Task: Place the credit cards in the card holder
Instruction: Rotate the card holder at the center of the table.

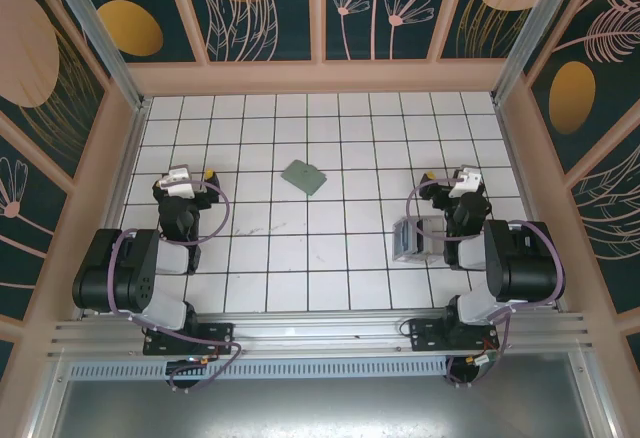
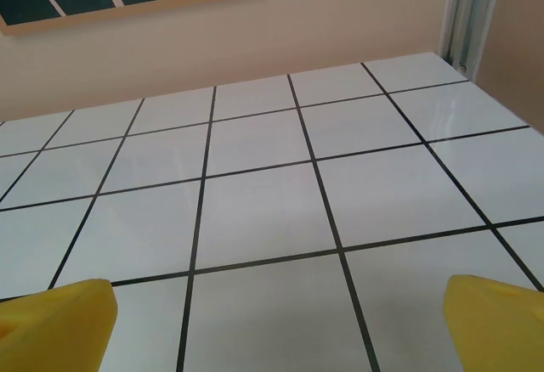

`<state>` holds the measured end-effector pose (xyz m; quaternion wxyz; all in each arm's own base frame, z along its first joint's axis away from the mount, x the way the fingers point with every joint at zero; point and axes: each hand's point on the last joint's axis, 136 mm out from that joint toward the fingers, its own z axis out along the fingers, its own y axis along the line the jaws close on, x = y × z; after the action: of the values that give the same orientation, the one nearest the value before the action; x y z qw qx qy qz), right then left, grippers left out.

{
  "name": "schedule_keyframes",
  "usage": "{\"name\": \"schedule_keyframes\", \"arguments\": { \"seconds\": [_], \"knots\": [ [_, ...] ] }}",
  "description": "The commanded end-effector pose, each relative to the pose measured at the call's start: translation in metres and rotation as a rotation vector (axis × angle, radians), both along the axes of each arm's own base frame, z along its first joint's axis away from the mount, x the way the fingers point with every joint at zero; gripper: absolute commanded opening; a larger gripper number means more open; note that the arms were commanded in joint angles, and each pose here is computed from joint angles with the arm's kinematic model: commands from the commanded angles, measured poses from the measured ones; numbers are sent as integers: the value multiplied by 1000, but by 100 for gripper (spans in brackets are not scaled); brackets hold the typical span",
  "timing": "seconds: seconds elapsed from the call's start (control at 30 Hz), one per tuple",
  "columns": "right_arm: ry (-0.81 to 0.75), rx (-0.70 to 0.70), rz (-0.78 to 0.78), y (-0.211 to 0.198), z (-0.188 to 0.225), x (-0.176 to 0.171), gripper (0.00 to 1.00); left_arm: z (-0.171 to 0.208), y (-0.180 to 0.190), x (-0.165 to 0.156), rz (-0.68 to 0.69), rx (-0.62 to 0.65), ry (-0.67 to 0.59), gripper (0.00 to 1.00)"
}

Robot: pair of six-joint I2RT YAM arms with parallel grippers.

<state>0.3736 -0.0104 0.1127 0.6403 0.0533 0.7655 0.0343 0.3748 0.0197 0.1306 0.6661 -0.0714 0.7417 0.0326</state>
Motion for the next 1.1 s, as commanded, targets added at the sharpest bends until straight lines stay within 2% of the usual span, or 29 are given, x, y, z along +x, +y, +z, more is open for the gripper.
{"name": "schedule_keyframes", "arguments": {
  "seconds": [0.0,0.9,1.07],
  "knots": [
    [-25,-10,17,2,7,5,99,6,5,0,20,-16,-25,99],
    [-23,-7,16,2,7,5,99,5,5,0,21,-18,-23,99],
    [-23,16,27,-1,21,9,99,15,10,0,52,-25,-25,99]
  ]
}}
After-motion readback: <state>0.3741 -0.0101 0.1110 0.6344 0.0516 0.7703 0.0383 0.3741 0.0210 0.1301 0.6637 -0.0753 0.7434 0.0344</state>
